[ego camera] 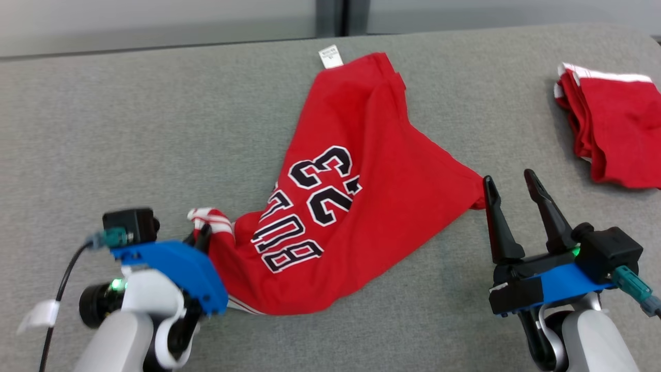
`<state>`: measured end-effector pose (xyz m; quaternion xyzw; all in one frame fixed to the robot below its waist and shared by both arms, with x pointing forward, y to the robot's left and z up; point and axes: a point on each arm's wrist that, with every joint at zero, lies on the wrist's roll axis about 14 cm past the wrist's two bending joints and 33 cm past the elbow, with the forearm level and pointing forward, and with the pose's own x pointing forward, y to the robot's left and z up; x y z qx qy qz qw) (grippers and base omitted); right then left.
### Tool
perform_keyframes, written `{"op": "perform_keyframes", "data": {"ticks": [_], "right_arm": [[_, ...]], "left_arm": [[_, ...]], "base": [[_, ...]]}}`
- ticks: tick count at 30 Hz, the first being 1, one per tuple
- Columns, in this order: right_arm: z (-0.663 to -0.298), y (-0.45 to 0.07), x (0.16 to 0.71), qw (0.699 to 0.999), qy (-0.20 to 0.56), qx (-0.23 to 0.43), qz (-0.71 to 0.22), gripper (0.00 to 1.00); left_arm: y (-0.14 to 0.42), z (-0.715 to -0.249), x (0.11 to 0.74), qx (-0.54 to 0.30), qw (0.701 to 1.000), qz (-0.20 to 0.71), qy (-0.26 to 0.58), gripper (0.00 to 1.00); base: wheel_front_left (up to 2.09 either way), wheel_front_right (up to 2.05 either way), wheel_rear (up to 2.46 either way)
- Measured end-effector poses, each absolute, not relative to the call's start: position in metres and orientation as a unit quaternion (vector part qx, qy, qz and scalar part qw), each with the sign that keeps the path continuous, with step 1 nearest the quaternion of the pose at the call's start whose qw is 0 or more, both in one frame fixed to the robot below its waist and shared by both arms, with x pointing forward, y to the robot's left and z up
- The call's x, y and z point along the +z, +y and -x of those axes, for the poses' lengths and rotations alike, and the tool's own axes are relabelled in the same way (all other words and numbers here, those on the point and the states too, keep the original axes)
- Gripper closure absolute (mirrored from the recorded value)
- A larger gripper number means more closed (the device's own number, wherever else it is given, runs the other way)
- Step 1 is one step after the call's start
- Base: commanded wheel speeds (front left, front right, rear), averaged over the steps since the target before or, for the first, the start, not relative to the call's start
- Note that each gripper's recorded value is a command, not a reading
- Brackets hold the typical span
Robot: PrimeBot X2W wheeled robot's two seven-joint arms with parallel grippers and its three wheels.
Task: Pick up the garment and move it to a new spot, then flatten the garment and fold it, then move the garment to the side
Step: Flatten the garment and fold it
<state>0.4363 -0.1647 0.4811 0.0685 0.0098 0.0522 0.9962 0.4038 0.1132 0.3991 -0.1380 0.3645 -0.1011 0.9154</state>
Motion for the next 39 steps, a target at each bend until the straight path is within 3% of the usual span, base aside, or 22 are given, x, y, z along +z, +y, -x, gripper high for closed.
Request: {"op": "perform_keyframes", "data": {"ticks": [8, 21, 22, 23, 25, 26, 27, 39], "right_arm": [[-0.437, -0.178, 0.472, 0.997, 0.022, 0.035, -0.058, 0.00], [-0.445, -0.170, 0.470, 0.997, 0.024, 0.047, -0.057, 0.00], [-0.445, -0.169, 0.471, 0.997, 0.023, 0.048, -0.057, 0.00], [-0.446, -0.168, 0.472, 0.997, 0.022, 0.050, -0.057, 0.00], [-0.447, -0.164, 0.476, 0.997, 0.017, 0.055, -0.058, 0.00], [-0.447, -0.162, 0.478, 0.996, 0.015, 0.058, -0.059, 0.00], [-0.447, -0.159, 0.479, 0.996, 0.014, 0.062, -0.059, 0.00], [-0.436, -0.140, 0.507, 0.993, -0.016, 0.088, -0.073, 0.00]], "left_arm": [[0.106, -0.479, 0.385, -0.081, 0.934, 0.125, 0.326, 1.00], [0.131, -0.535, 0.401, -0.065, 0.970, 0.079, 0.222, 1.00], [0.133, -0.538, 0.407, -0.063, 0.973, 0.078, 0.206, 0.16], [0.134, -0.539, 0.411, -0.063, 0.975, 0.077, 0.198, 0.00], [0.136, -0.536, 0.416, -0.065, 0.977, 0.078, 0.185, 0.00], [0.137, -0.535, 0.418, -0.064, 0.978, 0.079, 0.180, 0.10], [0.140, -0.534, 0.422, -0.061, 0.980, 0.079, 0.172, 0.00], [0.163, -0.480, 0.463, -0.067, 0.993, 0.044, 0.081, 0.00]], "base": [[0.00, 0.00, 0.00], [0.00, 0.00, 0.00], [0.00, 0.00, 0.00], [0.00, 0.00, 0.00], [0.00, 0.00, 0.00], [0.00, 0.00, 0.00], [0.00, 0.00, 0.00], [0.00, 0.00, 0.00]]}}
